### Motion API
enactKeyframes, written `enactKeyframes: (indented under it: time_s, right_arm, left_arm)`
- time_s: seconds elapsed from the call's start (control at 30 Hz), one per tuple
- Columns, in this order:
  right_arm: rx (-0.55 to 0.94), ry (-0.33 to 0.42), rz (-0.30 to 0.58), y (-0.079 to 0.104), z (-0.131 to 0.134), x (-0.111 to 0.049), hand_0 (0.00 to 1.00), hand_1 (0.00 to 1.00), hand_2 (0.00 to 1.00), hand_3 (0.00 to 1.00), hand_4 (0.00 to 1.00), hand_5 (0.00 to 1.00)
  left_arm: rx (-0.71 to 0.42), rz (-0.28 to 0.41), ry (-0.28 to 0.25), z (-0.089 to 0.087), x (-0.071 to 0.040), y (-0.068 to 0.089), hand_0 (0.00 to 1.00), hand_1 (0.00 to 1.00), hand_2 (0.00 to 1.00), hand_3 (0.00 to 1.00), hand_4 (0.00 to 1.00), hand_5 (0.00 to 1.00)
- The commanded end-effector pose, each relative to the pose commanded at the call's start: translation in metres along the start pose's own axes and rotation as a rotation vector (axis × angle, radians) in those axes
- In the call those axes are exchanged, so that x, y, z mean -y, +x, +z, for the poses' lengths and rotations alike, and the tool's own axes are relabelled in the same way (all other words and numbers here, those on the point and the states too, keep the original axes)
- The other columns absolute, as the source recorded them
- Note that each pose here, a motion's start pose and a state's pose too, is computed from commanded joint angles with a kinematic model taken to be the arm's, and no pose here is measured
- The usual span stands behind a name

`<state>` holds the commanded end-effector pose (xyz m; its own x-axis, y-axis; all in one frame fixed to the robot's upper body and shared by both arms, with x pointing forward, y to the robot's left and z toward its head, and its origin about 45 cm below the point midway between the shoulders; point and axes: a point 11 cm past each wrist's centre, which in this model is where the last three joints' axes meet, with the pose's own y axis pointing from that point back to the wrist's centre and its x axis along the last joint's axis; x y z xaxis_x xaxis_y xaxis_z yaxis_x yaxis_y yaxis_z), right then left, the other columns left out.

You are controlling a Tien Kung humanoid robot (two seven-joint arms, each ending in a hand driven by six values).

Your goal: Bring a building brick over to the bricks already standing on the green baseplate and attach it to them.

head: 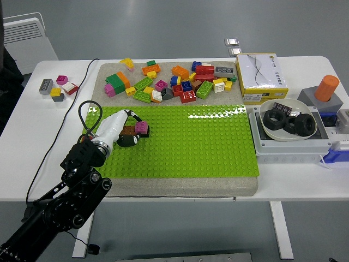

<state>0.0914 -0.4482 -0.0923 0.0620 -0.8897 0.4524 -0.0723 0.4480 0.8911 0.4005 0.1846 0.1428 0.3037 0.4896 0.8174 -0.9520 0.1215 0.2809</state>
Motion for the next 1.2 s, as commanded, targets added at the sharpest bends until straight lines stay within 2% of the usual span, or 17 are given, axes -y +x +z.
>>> enactKeyframes:
  time_s: [0.93,0.97,1.2]
  right_arm:
    - [-0.005,0.002,0.003,0.0012,-0.0014,-0.0001,0.519,0.648,0.767,0.784,0.833,0.916]
    - [-0.005,0.002,0.004,0.0014,-0.0014,-0.0001,0.519,0.648,0.767,0.785,0.832,0.915]
    - [-0.005,0.002,0.005,0.0021,-0.0015,0.0000,0.519,0.648,0.767,0.784,0.833,0.916]
  left_arm:
    - [-0.010,0.013,-0.014,0.0015,0.0009,0.0001,0.937,0.909,0.904,0.617,0.597,0.074]
    - [-0.011,0.012,-0.014,0.0014,0.0008,-0.0001,0.933,0.908,0.904,0.795,0.682,0.079]
    - [-0.012,0.002,-0.014,0.0010,0.0006,-0.0024,0.930,0.907,0.905,0.799,0.682,0.081]
